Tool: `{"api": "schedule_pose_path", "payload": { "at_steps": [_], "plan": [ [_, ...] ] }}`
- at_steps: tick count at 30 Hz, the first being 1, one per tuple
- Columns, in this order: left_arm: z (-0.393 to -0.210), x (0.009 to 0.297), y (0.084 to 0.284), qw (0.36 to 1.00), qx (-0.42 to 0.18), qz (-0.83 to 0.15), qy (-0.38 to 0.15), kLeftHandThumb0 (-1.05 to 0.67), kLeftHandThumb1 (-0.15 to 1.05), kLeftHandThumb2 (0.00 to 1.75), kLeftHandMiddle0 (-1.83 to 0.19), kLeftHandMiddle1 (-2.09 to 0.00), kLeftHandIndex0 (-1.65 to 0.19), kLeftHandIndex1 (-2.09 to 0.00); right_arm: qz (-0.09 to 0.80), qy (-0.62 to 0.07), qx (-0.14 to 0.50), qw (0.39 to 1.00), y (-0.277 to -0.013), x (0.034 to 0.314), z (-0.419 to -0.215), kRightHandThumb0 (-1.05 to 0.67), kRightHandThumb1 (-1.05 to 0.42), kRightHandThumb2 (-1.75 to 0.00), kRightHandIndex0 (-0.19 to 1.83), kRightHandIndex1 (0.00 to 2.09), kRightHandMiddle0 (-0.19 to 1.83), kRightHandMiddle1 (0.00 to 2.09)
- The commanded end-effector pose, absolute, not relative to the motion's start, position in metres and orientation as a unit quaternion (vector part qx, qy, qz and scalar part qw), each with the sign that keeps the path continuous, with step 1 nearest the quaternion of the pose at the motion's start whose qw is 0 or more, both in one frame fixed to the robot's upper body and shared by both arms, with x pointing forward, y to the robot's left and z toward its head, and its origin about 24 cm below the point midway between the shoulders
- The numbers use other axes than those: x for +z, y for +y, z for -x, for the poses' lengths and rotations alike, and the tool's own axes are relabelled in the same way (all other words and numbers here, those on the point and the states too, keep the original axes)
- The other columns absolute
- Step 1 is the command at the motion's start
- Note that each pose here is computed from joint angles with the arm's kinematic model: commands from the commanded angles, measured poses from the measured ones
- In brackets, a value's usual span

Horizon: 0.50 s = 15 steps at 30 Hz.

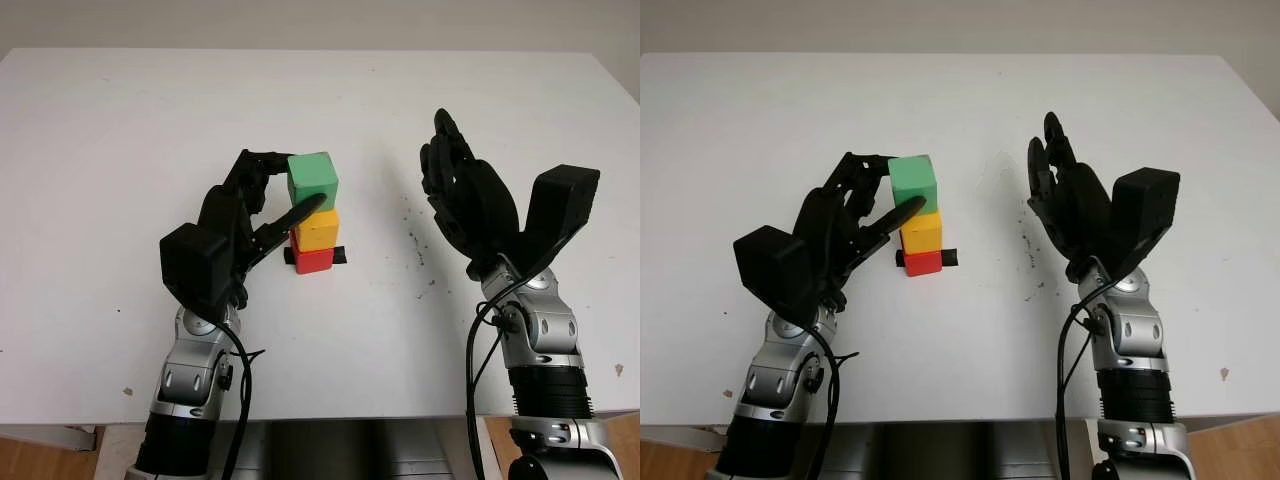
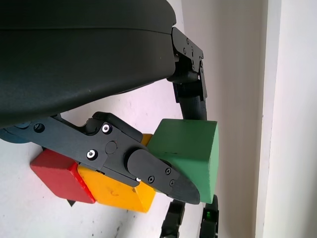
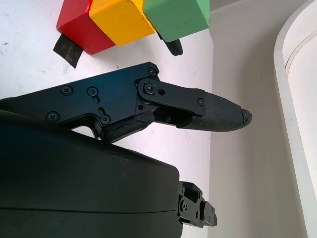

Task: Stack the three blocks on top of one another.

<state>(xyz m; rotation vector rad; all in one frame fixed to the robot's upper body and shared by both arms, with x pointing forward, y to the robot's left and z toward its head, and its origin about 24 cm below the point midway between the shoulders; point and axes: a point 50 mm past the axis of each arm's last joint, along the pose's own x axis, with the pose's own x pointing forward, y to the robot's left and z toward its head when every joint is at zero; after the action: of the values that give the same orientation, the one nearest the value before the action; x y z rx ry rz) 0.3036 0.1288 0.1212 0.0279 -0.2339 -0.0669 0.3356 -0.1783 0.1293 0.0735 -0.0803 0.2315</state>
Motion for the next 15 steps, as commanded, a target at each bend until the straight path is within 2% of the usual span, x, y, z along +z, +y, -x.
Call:
{"api": "schedule_pose_path", "payload": {
  "at_steps": [1, 15],
  "plan": [
    [-0.2986, 0.1242, 0.1255, 0.991, -0.041, -0.008, -0.124, -0.47, 1.04, 0.06, -0.15, -0.06, -0.37, -1.48, -0.037, -0.049, 0.113, 0.992, -0.1799, 0.1303, -0.3336, -0.70, -1.05, -0.63, -0.19, 0.00, -0.19, 0.00],
    [-0.2892, 0.1318, 0.1241, 0.990, -0.051, 0.007, -0.129, -0.45, 1.04, 0.05, -0.17, -0.06, -0.37, -1.51, -0.042, -0.050, 0.112, 0.992, -0.1789, 0.1295, -0.3341, -0.69, -1.05, -0.61, -0.19, 0.00, -0.19, 0.00]
  ]
}}
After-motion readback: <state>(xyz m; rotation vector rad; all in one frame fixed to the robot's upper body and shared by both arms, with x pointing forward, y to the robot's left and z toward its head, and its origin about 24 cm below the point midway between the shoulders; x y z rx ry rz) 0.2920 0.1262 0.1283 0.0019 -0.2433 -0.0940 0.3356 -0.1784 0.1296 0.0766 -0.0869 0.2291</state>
